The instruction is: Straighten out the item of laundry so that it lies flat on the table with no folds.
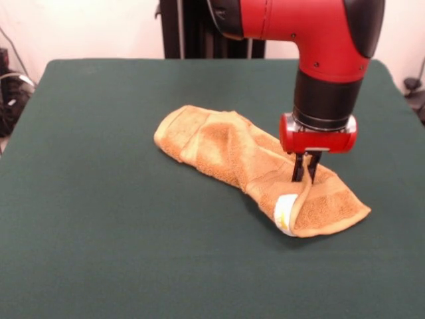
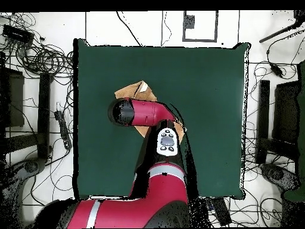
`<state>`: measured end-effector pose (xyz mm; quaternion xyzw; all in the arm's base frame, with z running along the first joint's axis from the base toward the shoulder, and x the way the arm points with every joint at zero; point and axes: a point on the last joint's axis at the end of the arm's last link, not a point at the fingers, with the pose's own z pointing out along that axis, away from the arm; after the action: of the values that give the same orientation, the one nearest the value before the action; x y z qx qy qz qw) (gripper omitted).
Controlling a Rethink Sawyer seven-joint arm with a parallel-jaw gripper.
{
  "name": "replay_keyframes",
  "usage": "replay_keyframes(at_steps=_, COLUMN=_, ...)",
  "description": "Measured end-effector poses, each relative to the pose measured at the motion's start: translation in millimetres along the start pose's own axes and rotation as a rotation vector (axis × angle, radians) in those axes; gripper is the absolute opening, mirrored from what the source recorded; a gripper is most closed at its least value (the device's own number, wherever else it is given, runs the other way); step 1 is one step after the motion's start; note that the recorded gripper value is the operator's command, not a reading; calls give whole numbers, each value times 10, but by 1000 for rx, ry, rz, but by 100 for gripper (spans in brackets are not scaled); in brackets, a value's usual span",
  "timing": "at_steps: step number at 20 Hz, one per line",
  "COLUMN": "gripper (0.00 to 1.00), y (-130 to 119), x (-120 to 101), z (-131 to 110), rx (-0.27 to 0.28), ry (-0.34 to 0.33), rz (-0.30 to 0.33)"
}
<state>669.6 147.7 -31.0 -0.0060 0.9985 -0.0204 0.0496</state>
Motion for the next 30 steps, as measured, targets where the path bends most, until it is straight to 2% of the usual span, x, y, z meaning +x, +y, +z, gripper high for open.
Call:
replay_keyframes(at_steps=11, gripper=0, y=70, x=-98, z=-52, rx=-2, ry=13, rz=-12)
replay_keyframes(at_steps=30, gripper=0, y=51, x=-214, z=-109, rx=-4, ry=39, rz=-10)
